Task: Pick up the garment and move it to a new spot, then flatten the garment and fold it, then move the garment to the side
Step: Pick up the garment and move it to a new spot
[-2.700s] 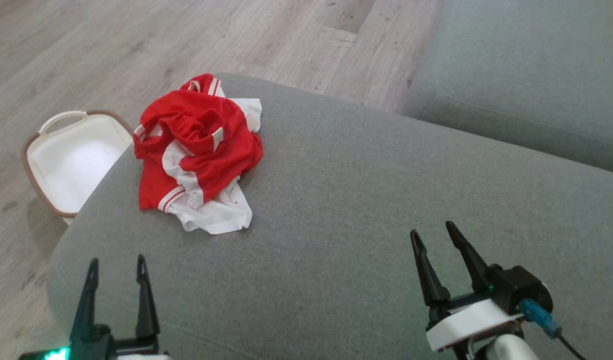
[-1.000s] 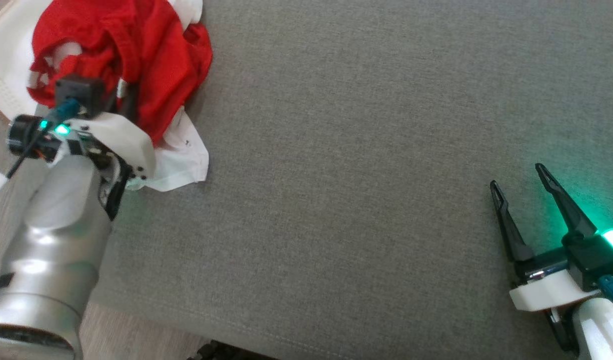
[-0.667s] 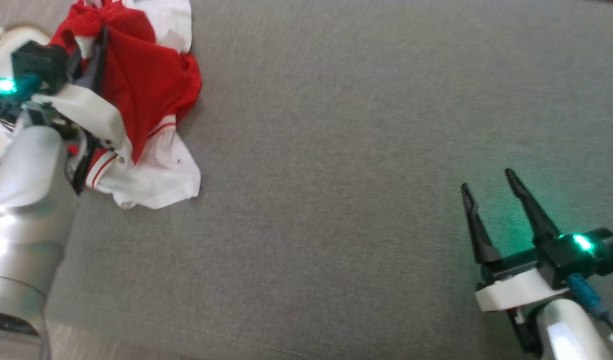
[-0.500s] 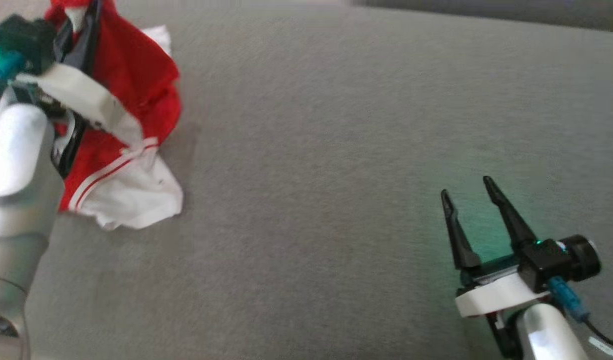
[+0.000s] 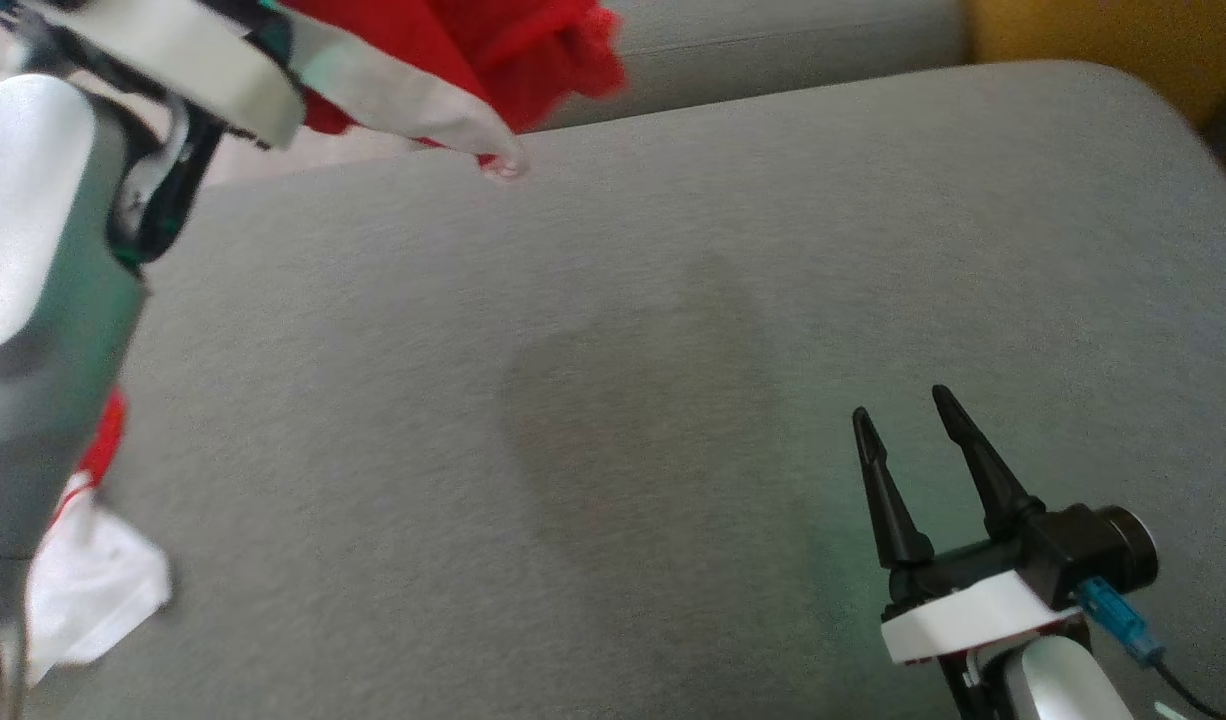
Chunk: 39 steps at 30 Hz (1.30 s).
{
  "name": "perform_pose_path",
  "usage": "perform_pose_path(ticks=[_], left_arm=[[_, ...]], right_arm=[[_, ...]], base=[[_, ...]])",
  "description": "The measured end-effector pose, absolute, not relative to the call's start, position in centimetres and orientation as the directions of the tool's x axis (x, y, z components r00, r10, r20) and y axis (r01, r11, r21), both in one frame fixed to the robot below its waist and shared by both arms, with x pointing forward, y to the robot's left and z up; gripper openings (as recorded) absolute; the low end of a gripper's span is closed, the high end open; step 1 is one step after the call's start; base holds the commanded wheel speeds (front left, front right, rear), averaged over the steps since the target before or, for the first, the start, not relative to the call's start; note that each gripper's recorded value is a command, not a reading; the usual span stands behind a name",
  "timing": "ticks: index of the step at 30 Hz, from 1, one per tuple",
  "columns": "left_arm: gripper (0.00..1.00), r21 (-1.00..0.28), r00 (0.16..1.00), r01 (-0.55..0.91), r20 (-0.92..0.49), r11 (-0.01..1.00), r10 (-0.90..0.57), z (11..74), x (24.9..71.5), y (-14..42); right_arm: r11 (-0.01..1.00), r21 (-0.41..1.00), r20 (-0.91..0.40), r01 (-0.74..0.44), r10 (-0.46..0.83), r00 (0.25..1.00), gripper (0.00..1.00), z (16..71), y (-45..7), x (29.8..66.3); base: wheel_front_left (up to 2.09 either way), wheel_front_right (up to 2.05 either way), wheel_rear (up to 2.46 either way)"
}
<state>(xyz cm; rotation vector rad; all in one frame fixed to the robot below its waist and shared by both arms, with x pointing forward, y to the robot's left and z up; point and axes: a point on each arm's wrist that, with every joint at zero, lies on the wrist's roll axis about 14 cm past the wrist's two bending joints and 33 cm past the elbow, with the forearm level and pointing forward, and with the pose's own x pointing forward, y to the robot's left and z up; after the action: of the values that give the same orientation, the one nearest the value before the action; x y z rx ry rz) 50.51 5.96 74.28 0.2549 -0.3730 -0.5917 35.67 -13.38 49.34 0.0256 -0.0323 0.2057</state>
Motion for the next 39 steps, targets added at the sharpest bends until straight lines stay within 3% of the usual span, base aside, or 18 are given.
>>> perform_pose_path(ticks=[4, 7, 11, 15, 18, 19, 20, 29, 39], left_arm=[[0.0, 0.255, 0.669, 0.635, 0.291, 0.729, -0.684, 74.7, 49.3, -0.7], [0.0, 0.184, 0.616, 0.729, 0.244, 0.659, -0.749, 71.2, 48.4, -5.3], [0.0, 0.035, 0.604, 0.793, 0.092, 0.609, -0.792, 60.9, 47.4, -8.7], [0.0, -0.137, 0.599, 0.782, -0.1, 0.608, -0.794, 49.0, 44.2, -9.8], [0.0, -0.208, 0.587, 0.759, -0.189, 0.617, -0.787, 43.7, 41.8, -10.1], [0.82, -0.224, 0.584, 0.754, -0.202, 0.618, -0.786, 42.9, 41.3, -10.3], [1.0, -0.234, 0.59, 0.744, -0.209, 0.626, -0.78, 42.6, 41.3, -10.4], [1.0, -0.211, 0.736, 0.654, -0.045, 0.727, -0.675, 48.1, 42.4, -8.0], [1.0, -0.153, 0.938, 0.346, 0.052, 0.925, -0.343, 50.6, 38.7, 4.4]], right_arm=[[0.994, 0.028, 0.045, -0.109, 0.108, 0.993, 1.0, 49.8, -16.3, 34.2], [0.998, 0.044, 0.042, -0.046, 0.044, 0.998, 1.0, 49.7, -18.1, 33.4], [0.998, 0.06, 0.022, 0.008, -0.009, 1.0, 1.0, 49.2, -19.5, 32.8], [0.997, 0.06, 0.009, 0.043, -0.044, 0.999, 1.0, 49.0, -20.6, 33.0], [0.997, 0.055, -0.008, 0.06, -0.06, 0.998, 1.0, 48.6, -21.1, 33.1], [0.997, 0.054, -0.015, 0.063, -0.062, 0.998, 1.0, 48.4, -21.2, 33.0], [0.997, 0.054, -0.019, 0.063, -0.062, 0.998, 1.0, 48.3, -21.2, 33.1], [0.999, 0.052, 0.003, -0.011, 0.01, 1.0, 1.0, 48.7, -19.2, 33.9], [0.986, 0.054, 0.028, -0.155, 0.154, 0.988, 1.0, 49.0, -14.8, 34.4]], base=[[0.0, 0.0, 0.0], [0.0, 0.0, 0.0], [0.0, 0.0, 0.0], [0.0, 0.0, 0.0], [0.0, 0.0, 0.0], [0.0, 0.0, 0.0], [0.0, 0.0, 0.0], [0.0, 0.0, 0.0], [0.0, 0.0, 0.0]])
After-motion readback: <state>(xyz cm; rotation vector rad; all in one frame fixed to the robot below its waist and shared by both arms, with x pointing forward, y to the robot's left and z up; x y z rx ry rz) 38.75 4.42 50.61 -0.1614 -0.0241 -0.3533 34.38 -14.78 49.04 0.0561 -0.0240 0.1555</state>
